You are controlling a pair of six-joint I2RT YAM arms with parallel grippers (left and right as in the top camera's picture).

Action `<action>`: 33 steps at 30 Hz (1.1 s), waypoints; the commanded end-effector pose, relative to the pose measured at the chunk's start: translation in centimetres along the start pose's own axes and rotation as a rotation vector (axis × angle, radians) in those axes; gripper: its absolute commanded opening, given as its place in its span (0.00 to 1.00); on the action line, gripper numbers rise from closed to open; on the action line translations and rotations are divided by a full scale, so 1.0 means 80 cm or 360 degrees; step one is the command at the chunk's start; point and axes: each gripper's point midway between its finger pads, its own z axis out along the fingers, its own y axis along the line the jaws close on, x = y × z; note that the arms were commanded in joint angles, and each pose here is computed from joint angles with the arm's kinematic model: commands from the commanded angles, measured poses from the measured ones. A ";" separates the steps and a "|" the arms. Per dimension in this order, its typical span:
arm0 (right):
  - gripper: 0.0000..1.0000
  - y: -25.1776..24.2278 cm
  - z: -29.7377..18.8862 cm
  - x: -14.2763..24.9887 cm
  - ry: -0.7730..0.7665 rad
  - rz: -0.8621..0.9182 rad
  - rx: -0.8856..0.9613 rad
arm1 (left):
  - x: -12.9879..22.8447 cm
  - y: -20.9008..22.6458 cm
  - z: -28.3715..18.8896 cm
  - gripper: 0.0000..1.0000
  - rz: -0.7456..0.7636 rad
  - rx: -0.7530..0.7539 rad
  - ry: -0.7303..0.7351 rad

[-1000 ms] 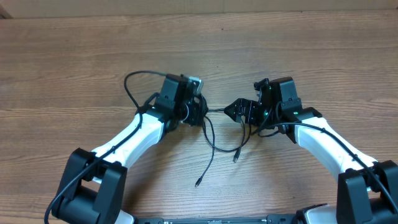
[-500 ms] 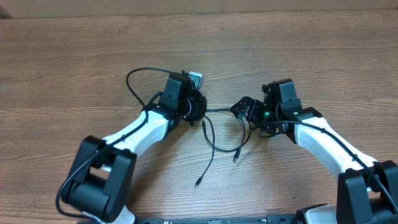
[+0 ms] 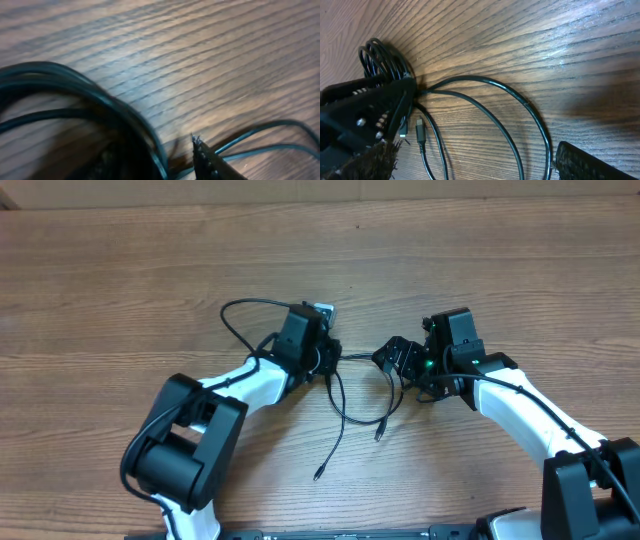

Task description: Untangle cables

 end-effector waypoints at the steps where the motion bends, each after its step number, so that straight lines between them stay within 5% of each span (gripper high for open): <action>1: 1.00 -0.004 0.000 0.006 0.0019 0.0011 0.0021 | 0.002 -0.003 0.011 0.04 -0.0001 -0.0003 -0.0002; 15: 1.00 -0.006 -0.003 0.045 0.0251 0.0083 -0.0005 | -0.106 -0.050 -0.116 0.04 -0.0020 0.0082 -0.0290; 22: 1.00 -0.006 -0.003 0.044 0.0241 0.0079 -0.0004 | -0.096 -0.056 -0.169 0.04 -0.0026 0.0068 -0.0245; 33: 1.00 -0.006 -0.003 0.043 0.0240 0.0079 -0.0004 | -0.077 -0.051 -0.174 0.04 -0.0042 0.0036 -0.0150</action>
